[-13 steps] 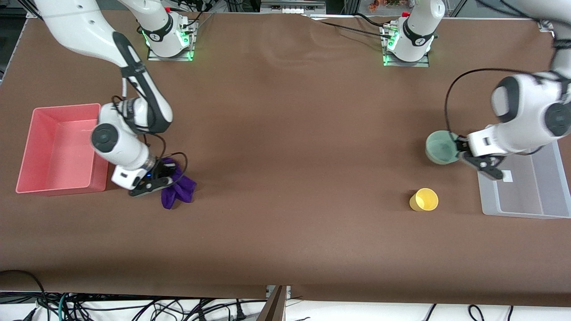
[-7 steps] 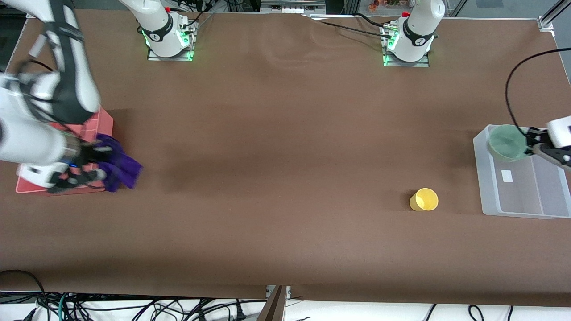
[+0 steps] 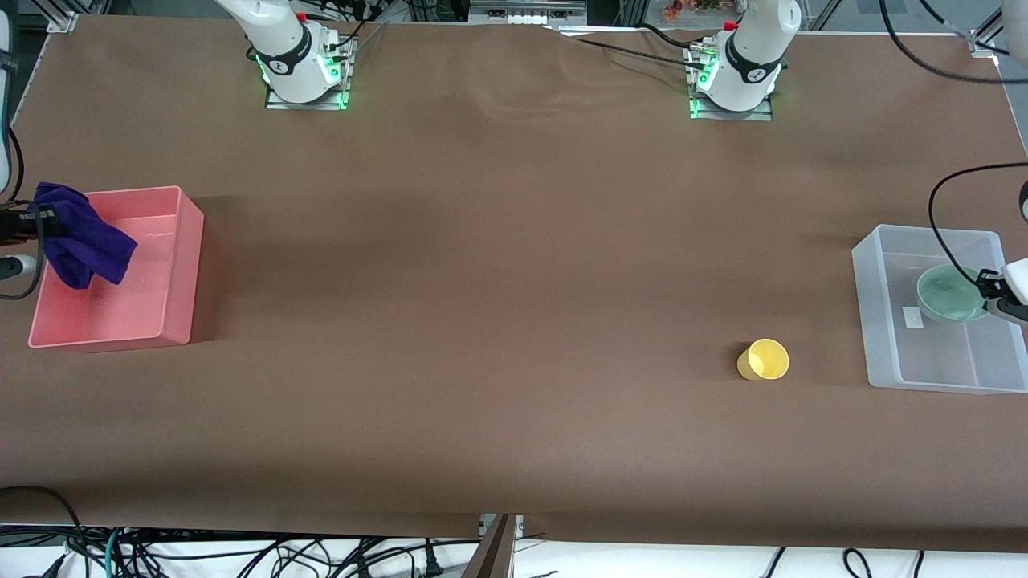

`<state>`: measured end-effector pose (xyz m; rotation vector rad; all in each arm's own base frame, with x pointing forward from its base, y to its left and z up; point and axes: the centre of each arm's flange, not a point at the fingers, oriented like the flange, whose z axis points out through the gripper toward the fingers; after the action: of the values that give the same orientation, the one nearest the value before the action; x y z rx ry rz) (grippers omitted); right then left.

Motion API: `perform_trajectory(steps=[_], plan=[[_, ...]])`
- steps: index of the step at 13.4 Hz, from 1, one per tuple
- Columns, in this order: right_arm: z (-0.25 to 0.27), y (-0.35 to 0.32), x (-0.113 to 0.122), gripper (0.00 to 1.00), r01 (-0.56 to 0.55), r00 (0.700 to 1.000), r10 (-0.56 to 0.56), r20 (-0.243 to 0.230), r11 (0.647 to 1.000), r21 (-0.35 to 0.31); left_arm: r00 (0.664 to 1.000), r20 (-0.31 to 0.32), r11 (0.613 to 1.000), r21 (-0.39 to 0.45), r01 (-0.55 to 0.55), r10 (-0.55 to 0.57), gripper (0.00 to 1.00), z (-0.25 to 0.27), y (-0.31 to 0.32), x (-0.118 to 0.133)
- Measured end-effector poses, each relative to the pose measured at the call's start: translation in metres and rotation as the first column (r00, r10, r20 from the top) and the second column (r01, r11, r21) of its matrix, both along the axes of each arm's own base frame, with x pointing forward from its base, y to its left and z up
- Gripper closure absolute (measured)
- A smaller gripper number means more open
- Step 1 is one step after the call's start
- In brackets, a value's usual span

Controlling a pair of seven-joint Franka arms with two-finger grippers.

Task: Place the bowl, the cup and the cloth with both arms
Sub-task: 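Carry the cloth into the pink bin while the left gripper carries the bowl, then release the cloth in the pink bin while the left gripper grasps the cup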

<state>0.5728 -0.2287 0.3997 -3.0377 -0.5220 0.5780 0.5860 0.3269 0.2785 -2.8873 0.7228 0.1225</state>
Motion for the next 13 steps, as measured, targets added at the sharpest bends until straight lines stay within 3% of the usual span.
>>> perform_trajectory(steps=[1,4,8,11,13], plan=[[-0.022,-0.01,-0.01,0.95,0.015,1.0,-0.015,-0.009,1.0,0.004,1.0,-0.012,1.0,-0.015,-0.012,0.011,0.97,-0.016,0.002,-0.001],[-0.089,-0.03,-0.043,0.95,0.046,0.999,-0.046,-0.028,0.999,0.009,0.999,0.022,0.998,-0.052,-0.028,0.029,0.71,-0.019,-0.007,0.013],[-0.143,-0.052,-0.071,0.95,0.008,1.0,-0.008,0.02,1.0,-0.006,0.999,0.04,0.992,-0.122,0.014,-0.009,0.3,0.068,-0.039,0.053],[-0.166,-0.052,-0.072,0.95,0.024,0.998,-0.024,0.052,1.0,-0.003,0.998,0.019,0.975,-0.214,0.067,-0.064,0.0,0.136,-0.109,0.08],[-0.166,-0.049,-0.065,0.78,0.036,0.996,-0.037,0.086,0.999,0.005,1.0,0.004,0.961,-0.276,0.019,-0.018,0.0,0.14,-0.181,0.098]])
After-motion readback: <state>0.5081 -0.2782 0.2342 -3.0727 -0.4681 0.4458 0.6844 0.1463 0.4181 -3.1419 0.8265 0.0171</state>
